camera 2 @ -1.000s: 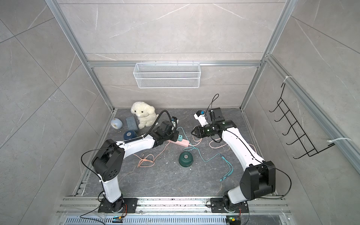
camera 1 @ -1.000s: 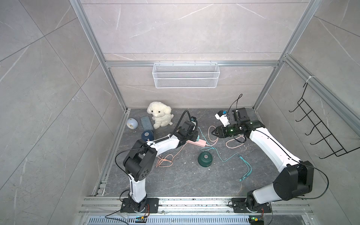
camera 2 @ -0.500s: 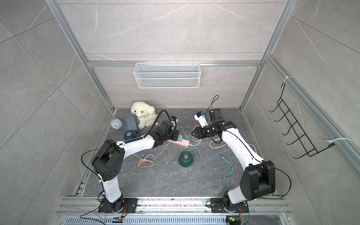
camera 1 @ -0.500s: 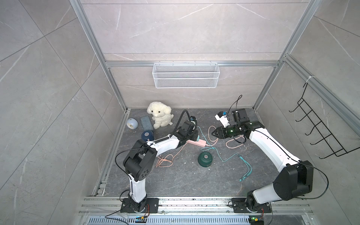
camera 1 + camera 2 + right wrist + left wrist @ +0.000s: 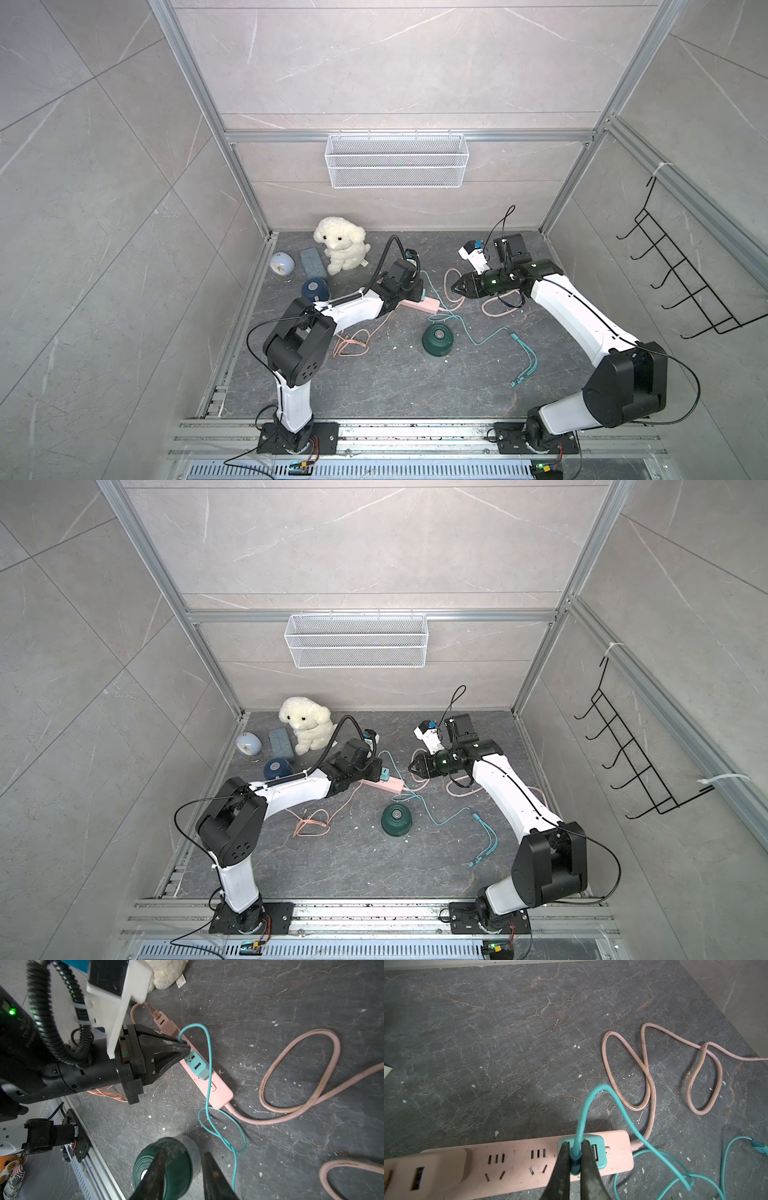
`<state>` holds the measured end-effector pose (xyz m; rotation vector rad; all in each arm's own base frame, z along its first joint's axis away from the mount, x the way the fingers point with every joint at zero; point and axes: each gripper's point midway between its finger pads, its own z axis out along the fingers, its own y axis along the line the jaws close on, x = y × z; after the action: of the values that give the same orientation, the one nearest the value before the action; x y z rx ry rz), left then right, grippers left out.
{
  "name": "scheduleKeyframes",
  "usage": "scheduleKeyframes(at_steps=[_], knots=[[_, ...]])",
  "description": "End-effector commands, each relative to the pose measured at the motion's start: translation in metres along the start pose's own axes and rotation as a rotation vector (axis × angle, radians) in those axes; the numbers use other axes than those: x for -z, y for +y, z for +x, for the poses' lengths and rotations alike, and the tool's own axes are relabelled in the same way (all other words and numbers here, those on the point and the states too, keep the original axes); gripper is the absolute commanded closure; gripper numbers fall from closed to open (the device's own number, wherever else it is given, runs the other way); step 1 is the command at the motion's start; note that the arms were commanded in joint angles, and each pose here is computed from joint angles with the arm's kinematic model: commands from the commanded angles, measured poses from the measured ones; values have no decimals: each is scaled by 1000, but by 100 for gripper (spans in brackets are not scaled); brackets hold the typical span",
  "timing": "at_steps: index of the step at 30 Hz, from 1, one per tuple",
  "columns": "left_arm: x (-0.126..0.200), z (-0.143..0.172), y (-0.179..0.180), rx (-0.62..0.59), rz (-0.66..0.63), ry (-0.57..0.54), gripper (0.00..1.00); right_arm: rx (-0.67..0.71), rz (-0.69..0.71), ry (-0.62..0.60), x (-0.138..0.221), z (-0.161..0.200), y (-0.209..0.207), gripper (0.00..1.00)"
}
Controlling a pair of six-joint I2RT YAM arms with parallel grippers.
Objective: Charge the cordless meat grinders
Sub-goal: Insert the charging cable into the plug.
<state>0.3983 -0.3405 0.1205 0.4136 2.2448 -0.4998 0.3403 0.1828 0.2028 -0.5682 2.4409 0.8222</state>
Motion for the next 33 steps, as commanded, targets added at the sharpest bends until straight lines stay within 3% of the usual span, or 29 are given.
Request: scheduleKeyframes(at_steps=[1, 14, 22, 28, 33], knots=[[0, -7, -3, 12, 5, -37, 100, -1, -17, -16, 5, -1, 5, 67], [-13, -3, 3, 19, -34, -38, 100, -2, -22, -16, 5, -1, 5, 67], [-13, 13, 9, -27, -108, -14, 100, -4, -16, -15, 4, 0, 4, 67], [-9, 29, 11, 6, -217, -58, 100, -14, -12, -20, 5, -1, 4, 68], [-14, 42, 1, 39, -222, -65, 100, -28, -21, -19, 4, 1, 4, 69]])
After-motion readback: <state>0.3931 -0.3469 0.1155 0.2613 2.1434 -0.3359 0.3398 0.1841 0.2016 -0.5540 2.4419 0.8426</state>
